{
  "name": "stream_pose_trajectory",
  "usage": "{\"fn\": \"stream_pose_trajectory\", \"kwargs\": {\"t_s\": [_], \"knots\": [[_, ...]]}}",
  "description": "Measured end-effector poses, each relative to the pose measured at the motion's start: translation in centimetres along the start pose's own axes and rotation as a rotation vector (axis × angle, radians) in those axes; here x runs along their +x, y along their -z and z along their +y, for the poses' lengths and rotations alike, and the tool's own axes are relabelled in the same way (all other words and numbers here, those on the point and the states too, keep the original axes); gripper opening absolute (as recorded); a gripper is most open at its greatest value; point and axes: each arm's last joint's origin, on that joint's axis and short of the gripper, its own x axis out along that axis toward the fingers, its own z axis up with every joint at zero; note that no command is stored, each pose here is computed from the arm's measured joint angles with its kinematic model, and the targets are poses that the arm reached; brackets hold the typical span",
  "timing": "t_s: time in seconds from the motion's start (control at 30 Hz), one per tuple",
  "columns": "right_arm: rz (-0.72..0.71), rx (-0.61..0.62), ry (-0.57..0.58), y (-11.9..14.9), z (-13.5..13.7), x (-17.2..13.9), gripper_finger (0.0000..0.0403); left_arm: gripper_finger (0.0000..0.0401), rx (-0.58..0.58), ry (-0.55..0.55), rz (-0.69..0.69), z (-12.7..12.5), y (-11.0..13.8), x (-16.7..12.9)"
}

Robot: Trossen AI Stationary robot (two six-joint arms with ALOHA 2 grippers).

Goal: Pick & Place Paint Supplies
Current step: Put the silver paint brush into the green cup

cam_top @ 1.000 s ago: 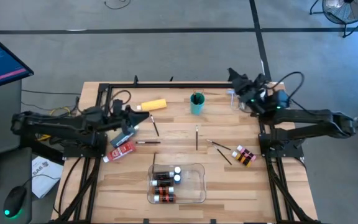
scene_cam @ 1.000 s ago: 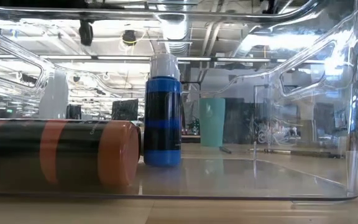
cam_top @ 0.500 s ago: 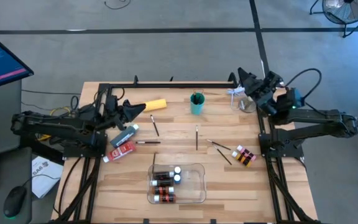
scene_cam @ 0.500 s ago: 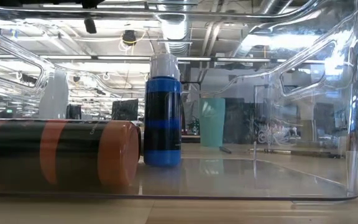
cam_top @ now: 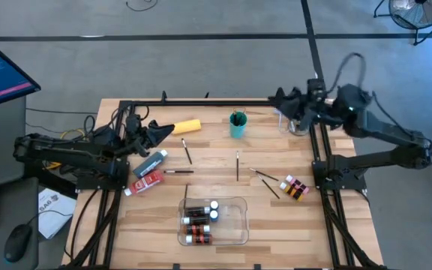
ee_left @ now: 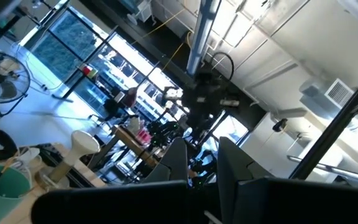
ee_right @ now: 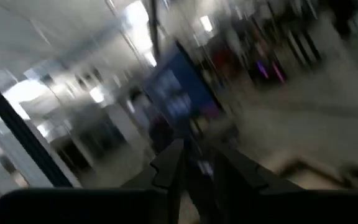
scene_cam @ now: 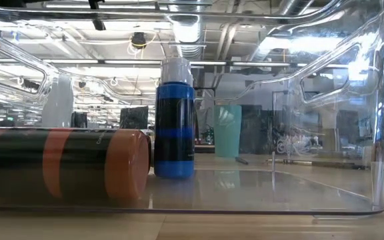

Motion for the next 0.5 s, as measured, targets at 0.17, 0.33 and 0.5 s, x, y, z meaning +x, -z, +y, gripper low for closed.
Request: {"fn": "stream_pose_trajectory", "kwargs": {"t_s": [0.17,0.33,0.5], "knots": [[0.406,0.025,0.202,1.8,-0.9,0.2,0.0077,0.0002,0.006,-0.005,0.008,0.1,0.2,0.1],[0.684,-0.005,0.304,4.5,-1.9,0.1,0.0077,0.0002,0.011,-0.015,0.025,0.3,0.6,0.4],[0.906,-0.037,0.411,8.1,-4.0,0.8,0.0077,0.0002,-0.003,-0.028,0.043,0.6,1.0,0.7]]}}
